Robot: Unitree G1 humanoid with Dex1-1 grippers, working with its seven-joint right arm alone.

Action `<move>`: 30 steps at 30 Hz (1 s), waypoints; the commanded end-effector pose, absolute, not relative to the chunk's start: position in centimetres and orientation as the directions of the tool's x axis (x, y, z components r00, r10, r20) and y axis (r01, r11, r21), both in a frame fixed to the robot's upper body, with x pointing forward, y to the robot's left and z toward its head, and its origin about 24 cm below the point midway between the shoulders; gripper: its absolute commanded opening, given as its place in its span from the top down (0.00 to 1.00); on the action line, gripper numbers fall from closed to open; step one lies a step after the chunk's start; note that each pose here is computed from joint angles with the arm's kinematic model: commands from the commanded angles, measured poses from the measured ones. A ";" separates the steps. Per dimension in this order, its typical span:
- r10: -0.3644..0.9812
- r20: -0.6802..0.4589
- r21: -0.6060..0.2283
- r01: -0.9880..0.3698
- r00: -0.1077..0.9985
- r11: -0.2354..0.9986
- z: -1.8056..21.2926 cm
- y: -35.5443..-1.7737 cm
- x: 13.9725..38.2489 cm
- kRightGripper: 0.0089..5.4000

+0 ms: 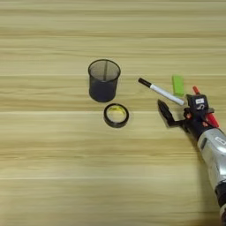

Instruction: Move the objects on the table

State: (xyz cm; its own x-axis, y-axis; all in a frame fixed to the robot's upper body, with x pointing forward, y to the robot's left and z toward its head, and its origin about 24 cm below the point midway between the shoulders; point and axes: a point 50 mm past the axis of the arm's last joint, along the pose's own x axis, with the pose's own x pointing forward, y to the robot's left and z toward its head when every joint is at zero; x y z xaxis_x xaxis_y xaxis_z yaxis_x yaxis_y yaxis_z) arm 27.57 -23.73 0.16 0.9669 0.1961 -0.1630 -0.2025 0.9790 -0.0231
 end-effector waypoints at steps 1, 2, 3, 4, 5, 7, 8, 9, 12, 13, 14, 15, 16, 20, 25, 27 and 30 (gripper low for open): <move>0.218 -0.120 -0.041 -0.224 0.969 0.974 2.0 -23.9 28.9 0.00; 0.222 -0.124 -0.039 -0.229 0.967 0.973 2.0 -23.9 28.9 0.00; 0.227 -0.126 -0.037 -0.234 0.966 0.972 1.9 -23.8 28.9 0.00; 0.232 -0.128 -0.036 -0.238 0.964 0.971 1.9 -23.8 28.9 0.03; 0.234 -0.129 -0.036 -0.241 0.963 0.970 1.9 -23.8 28.8 0.05; 0.241 -0.136 -0.039 -0.249 0.961 0.968 1.8 -23.7 28.8 0.09; 0.245 -0.139 -0.039 -0.253 0.959 0.967 1.8 -23.7 28.8 0.11; 0.250 -0.142 -0.040 -0.258 0.958 0.965 1.7 -23.6 28.8 0.13; 0.260 -0.149 -0.040 -0.269 0.954 0.962 1.6 -23.5 28.7 0.20; 0.262 -0.150 -0.040 -0.271 0.953 0.962 1.6 -23.4 28.7 0.23; 0.264 -0.151 -0.041 -0.272 0.953 0.961 1.6 -23.4 28.7 0.25; 0.266 -0.151 -0.041 -0.275 0.952 0.961 1.6 -23.4 28.7 0.26; 0.268 -0.151 -0.041 -0.277 0.952 0.960 1.6 -23.4 28.7 0.29; 0.277 -0.151 -0.041 -0.286 0.949 0.957 1.6 -23.3 28.6 0.38; 0.289 -0.152 -0.044 -0.298 0.945 0.953 1.5 -23.1 28.6 0.52; 0.293 -0.154 -0.044 -0.303 0.944 0.952 1.5 -23.0 28.5 0.56; 0.303 -0.159 -0.047 -0.314 0.940 0.948 1.4 -22.9 28.5 0.63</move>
